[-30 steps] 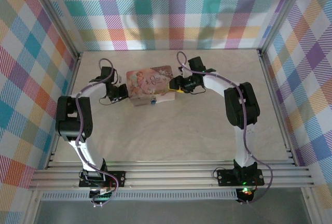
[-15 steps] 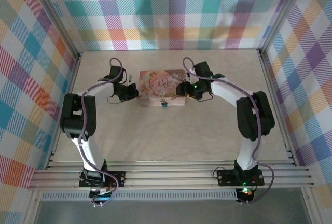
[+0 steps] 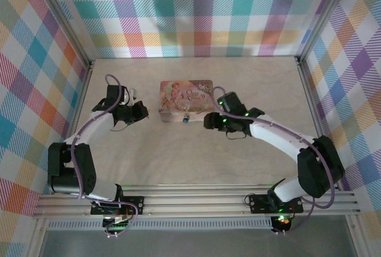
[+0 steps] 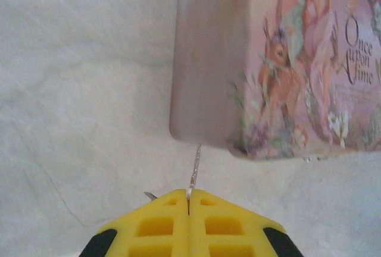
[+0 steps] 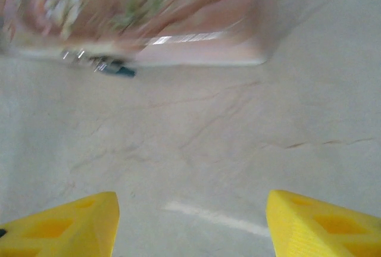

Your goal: Unlock a padlock with a key

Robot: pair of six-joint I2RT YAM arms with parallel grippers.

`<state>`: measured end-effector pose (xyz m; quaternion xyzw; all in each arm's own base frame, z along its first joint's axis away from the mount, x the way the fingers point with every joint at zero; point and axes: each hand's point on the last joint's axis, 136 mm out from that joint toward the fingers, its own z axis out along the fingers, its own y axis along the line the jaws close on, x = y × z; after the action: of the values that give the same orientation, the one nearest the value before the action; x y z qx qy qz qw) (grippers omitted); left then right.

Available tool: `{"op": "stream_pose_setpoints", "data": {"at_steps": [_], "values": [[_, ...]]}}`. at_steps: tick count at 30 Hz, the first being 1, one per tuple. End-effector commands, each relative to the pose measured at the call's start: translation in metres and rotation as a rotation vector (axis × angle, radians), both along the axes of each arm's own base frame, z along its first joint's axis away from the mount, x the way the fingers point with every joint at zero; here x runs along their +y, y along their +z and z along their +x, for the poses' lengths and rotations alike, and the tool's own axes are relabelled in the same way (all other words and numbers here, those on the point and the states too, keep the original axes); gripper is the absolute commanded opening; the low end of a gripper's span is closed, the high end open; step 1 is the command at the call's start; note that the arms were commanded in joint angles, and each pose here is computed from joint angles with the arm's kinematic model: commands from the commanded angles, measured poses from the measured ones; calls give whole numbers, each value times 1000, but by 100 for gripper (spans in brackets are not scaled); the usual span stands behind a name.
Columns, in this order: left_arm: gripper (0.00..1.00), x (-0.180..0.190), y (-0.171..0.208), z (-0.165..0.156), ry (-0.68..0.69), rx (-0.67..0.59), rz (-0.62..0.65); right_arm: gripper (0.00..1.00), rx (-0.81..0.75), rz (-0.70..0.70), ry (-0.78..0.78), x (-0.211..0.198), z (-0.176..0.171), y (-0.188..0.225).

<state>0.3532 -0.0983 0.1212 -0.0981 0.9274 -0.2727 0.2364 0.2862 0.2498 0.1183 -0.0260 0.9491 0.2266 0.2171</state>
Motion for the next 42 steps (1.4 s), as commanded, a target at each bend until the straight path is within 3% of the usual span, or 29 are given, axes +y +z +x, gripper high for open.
{"op": "stream_pose_setpoints", "data": {"at_steps": [1, 7, 17, 34, 42], "values": [[0, -16, 8, -20, -46, -16, -21, 66, -61, -68, -36, 21, -7, -4], [0, -40, 1, -50, -137, -29, -33, 57, -81, -97, 5, 71, -2, -15], [0, -52, -16, -73, -184, -40, -86, 57, -145, -182, -47, 98, 41, -33], [0, -59, -23, -89, -224, -34, -92, 57, -175, -288, -123, 105, 82, -72], [0, -62, -28, -89, -230, -32, -94, 46, -182, -311, -134, 96, 88, -77]]}}
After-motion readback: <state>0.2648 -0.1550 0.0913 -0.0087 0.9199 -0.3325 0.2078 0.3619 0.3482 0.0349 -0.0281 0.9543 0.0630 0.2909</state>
